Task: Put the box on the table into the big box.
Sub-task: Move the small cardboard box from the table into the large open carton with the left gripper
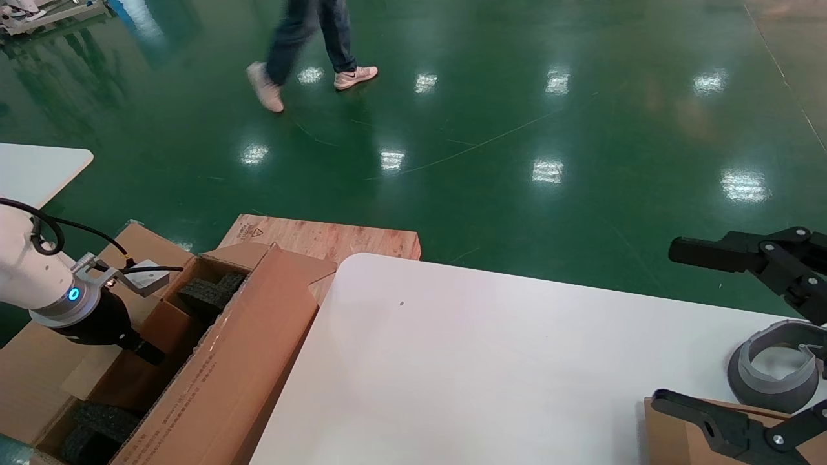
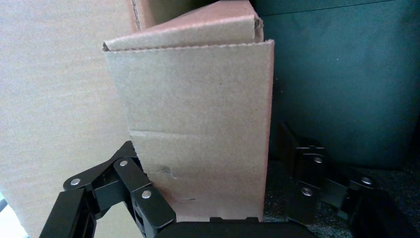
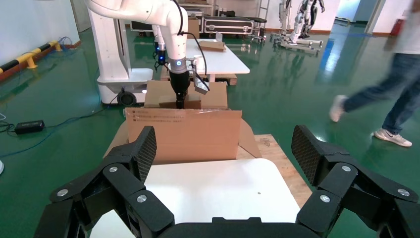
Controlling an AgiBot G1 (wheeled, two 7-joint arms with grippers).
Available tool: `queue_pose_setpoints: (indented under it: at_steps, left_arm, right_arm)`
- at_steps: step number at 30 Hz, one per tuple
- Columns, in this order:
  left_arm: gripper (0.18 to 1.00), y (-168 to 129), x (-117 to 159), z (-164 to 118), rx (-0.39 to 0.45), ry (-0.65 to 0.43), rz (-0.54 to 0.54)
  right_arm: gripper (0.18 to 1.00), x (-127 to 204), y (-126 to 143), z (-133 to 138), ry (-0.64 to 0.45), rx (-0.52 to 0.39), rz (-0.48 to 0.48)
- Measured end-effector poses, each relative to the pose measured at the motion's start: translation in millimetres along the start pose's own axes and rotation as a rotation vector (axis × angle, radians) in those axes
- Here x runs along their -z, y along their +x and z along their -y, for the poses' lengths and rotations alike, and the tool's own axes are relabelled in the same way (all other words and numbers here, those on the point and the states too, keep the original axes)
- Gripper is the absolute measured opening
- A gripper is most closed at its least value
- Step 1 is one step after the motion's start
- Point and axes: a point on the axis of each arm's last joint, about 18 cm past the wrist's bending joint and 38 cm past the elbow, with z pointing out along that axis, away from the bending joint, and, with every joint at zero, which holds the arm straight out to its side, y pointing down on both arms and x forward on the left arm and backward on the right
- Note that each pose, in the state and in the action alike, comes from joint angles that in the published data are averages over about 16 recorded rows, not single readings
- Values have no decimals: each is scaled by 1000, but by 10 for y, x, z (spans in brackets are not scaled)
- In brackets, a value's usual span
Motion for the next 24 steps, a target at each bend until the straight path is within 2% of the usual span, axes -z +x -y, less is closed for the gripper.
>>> queue_pose_setpoints:
  at_steps: [5,17,24]
  left_arm:
    - [764,-4,7,11,4,5,0]
    - [945,-139,164,163,45,98,8]
    - [976,-340,413,310,87,224,14]
  right_arm:
    - [1001,0,0,0,0,0,0]
    - [1001,0,0,0,0,0,0]
    - [1001,0,0,0,0,0,0]
